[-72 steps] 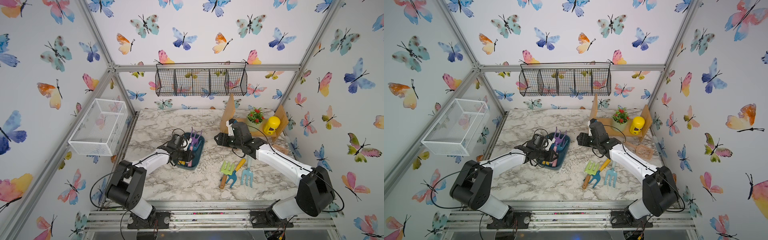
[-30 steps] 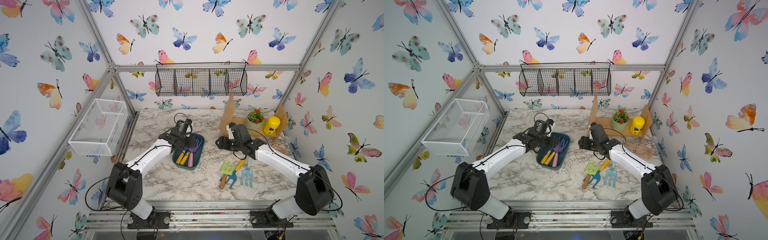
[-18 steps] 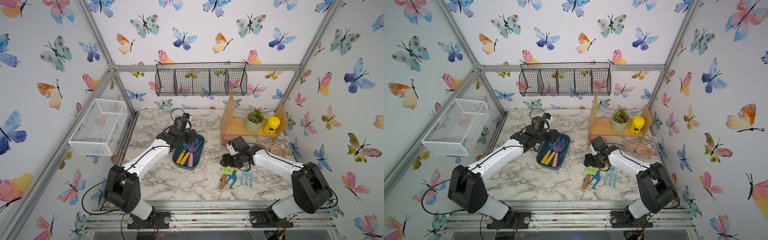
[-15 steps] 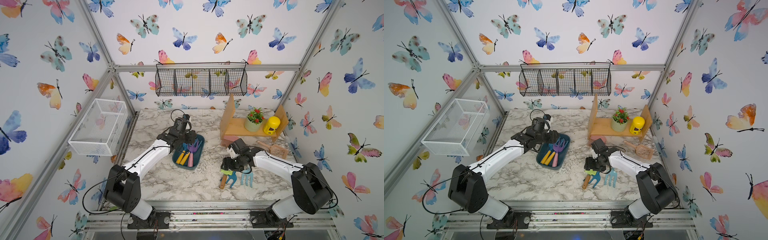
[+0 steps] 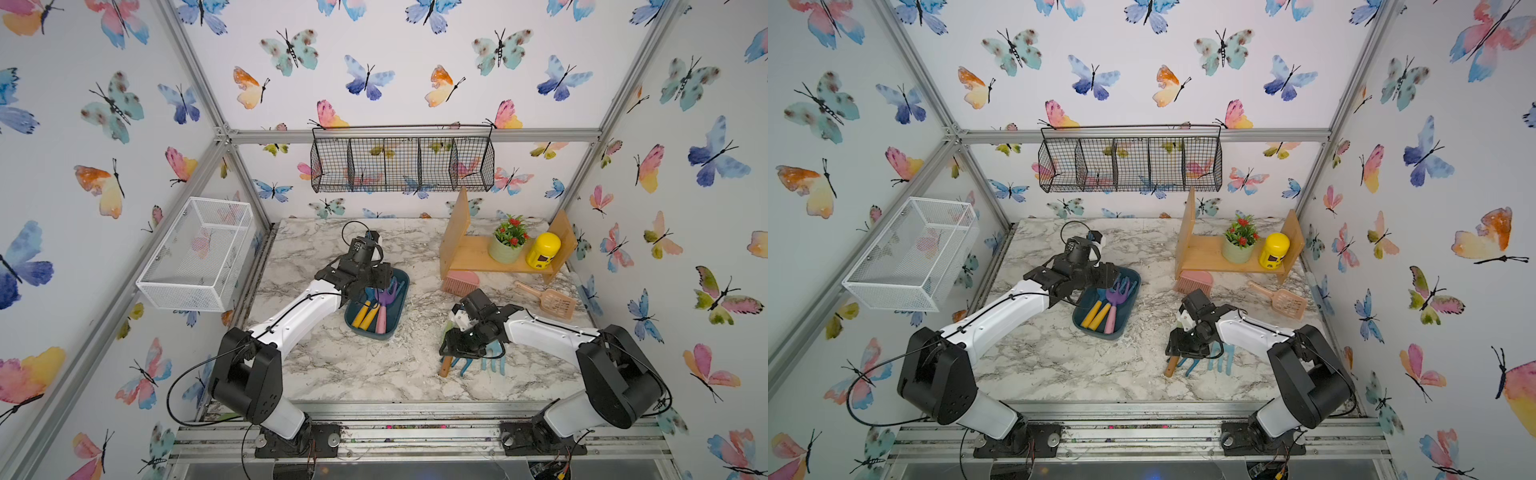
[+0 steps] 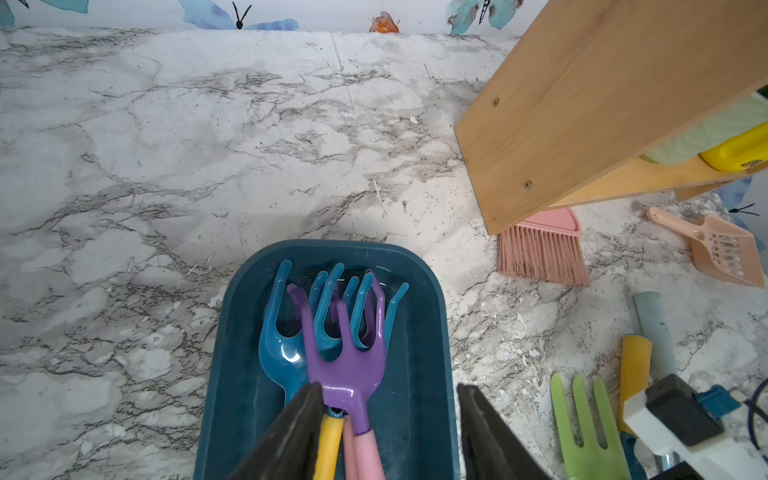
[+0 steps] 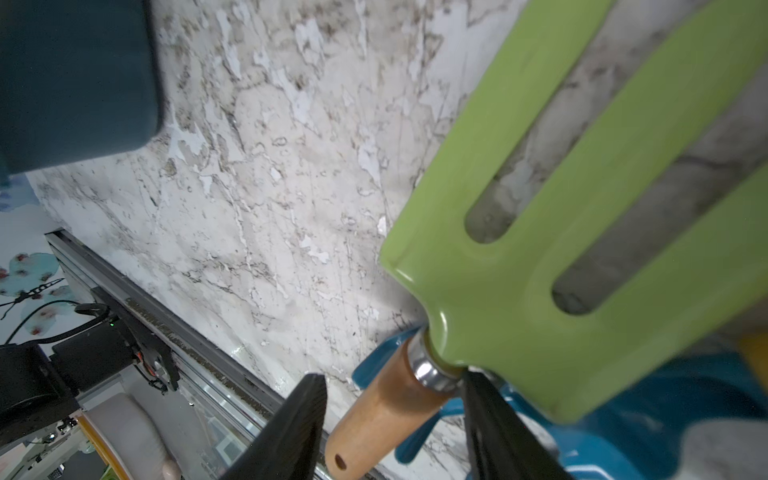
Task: Put the rake into the storage box
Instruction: Pick up the rake at the center of the board.
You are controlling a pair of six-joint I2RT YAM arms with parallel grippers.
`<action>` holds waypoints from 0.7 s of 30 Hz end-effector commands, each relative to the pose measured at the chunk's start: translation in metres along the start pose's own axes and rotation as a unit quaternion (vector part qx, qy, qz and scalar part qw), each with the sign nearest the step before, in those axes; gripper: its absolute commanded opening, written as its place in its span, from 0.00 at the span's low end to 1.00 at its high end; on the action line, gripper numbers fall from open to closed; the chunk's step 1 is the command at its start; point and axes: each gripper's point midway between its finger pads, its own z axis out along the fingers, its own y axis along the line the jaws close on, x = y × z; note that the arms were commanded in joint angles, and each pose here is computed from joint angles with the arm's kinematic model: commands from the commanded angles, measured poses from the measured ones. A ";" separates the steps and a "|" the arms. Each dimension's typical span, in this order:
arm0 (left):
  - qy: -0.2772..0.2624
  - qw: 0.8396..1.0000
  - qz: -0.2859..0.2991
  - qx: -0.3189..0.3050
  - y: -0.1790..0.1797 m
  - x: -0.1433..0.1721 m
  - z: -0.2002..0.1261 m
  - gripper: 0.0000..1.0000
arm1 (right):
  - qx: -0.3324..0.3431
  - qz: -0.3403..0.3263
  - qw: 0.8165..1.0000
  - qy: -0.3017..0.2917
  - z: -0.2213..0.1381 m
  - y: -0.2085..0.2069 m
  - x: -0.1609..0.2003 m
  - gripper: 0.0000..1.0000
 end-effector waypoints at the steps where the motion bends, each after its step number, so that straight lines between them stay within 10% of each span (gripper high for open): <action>1: 0.003 1.000 0.000 0.005 -0.001 0.002 0.004 0.56 | 0.017 -0.001 1.000 0.007 0.006 -0.002 0.001 0.56; 9: 0.002 1.000 0.004 0.014 -0.004 0.001 0.004 0.56 | 0.054 -0.006 0.998 -0.030 -0.003 -0.004 -0.023 0.14; 21: 0.005 0.977 0.038 0.211 -0.073 -0.003 -0.015 0.67 | -0.008 -0.071 0.993 -0.096 -0.043 0.057 -0.075 0.08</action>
